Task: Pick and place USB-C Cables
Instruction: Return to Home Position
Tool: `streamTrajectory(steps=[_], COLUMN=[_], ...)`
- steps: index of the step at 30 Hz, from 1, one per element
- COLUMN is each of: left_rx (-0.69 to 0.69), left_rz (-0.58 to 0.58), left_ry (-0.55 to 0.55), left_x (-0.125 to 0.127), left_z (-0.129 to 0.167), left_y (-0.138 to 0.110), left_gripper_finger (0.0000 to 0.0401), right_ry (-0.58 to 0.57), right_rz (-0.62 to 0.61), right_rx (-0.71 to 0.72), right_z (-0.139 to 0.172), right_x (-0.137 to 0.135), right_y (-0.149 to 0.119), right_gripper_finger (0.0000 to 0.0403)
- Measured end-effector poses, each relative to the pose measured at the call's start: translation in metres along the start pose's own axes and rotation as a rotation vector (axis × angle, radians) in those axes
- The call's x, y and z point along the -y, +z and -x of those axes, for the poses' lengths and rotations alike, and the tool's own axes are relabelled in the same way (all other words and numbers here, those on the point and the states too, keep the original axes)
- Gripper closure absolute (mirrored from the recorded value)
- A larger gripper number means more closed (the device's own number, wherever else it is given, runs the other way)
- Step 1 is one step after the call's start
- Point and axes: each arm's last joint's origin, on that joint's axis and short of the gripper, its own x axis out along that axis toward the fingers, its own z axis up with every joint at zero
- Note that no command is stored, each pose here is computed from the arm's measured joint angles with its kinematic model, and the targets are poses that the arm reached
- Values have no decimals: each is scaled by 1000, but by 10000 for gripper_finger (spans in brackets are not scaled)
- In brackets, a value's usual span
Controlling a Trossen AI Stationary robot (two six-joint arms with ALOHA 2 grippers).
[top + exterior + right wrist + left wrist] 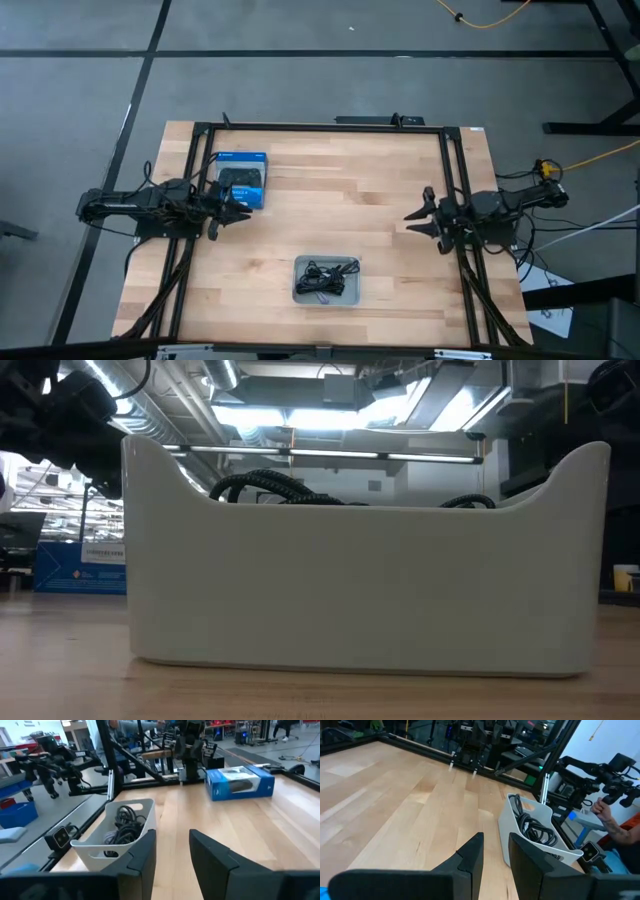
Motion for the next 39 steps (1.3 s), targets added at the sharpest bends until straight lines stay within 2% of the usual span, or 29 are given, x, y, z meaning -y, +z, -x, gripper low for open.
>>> streamTrajectory(steps=[3,8,12,19,23,26,39], left_rx=[-1,-2,-2,-2,-2,-2,-1], left_rz=[0,0,-1,0,0,0,0], left_ry=[0,-1,0,1,1,2,3], left_x=[0,0,0,0,0,0,0], left_z=[0,0,0,0,0,0,0], left_y=[0,0,0,0,0,0,0], left_gripper_finger=[318,318,318,318,318,318,318], right_ry=[18,111,113,106,80,87,83], right_rz=[17,85,97,190,177,143,146], right_rx=[23,106,119,154,102,97,82], right_z=[-1,-5,-5,-4,-6,-6,-7], right_x=[0,-3,-3,-3,0,1,2], right_y=[-1,-4,-3,-1,-5,-5,-6], right_gripper_finger=[282,282,282,282,282,282,282])
